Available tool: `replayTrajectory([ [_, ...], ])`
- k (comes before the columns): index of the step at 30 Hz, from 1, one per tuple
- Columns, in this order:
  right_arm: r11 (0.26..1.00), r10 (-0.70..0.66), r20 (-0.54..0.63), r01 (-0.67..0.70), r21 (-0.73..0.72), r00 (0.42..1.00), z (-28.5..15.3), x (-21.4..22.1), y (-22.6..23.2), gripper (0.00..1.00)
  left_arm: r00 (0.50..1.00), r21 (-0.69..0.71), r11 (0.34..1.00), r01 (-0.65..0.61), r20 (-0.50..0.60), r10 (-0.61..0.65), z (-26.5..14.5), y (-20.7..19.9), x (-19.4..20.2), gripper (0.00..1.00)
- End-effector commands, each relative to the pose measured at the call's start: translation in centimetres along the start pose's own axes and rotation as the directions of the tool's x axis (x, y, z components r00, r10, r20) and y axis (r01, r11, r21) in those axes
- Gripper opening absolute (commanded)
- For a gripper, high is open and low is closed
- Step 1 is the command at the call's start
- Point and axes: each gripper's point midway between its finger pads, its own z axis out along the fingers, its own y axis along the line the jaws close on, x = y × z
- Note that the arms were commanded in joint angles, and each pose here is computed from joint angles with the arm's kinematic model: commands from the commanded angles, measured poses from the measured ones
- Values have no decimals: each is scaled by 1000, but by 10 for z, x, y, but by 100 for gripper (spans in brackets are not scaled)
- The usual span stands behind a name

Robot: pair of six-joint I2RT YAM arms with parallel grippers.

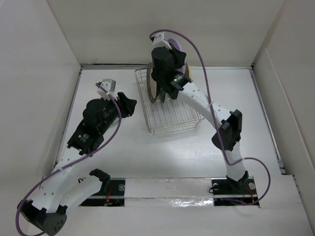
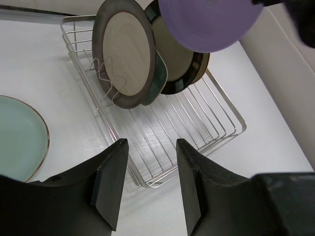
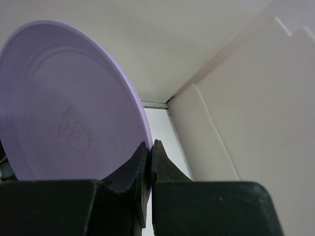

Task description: Load the plates into the dish rack

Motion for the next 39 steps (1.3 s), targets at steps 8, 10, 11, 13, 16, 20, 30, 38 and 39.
replayTrajectory([
  [8, 984, -120, 10, 118, 134, 993, -14, -1, 40, 0, 999, 66, 997, -39, 32, 37, -11, -14, 7, 41],
  [10, 983, -123, 6, 121, 135, 992, -13, 5, 49, 0, 999, 67, 997, -45, 24, 43, -10, -15, 10, 41],
  [11, 983, -127, 5, 125, 134, 992, -12, 7, 54, 0, 999, 68, 997, -44, 20, 42, -10, -14, 12, 41],
  [13, 981, -132, -9, 132, 140, 991, -7, 16, 61, 0, 999, 63, 997, -45, 25, 43, -11, -13, 12, 41],
  [16, 983, -138, -7, 138, 123, 990, -6, 21, 70, 0, 999, 64, 997, -47, 19, 46, -10, -13, 15, 41],
  [20, 996, -59, -10, 60, 64, 998, 5, 31, 91, 0, 999, 65, 997, -47, 10, 47, -8, -13, 17, 41],
  [30, 998, -22, -16, 22, -54, 1000, 16, 61, 128, 0, 999, 58, 997, -44, 9, 44, -6, -11, 19, 42],
  [38, 994, 34, -49, -39, -105, 998, 18, 75, 141, 13, 999, 47, 998, -42, -3, 43, -1, -9, 22, 41],
  [39, 993, 47, -53, -52, -107, 998, 17, 74, 140, 27, 999, 49, 998, -44, -4, 44, -1, -9, 22, 41],
])
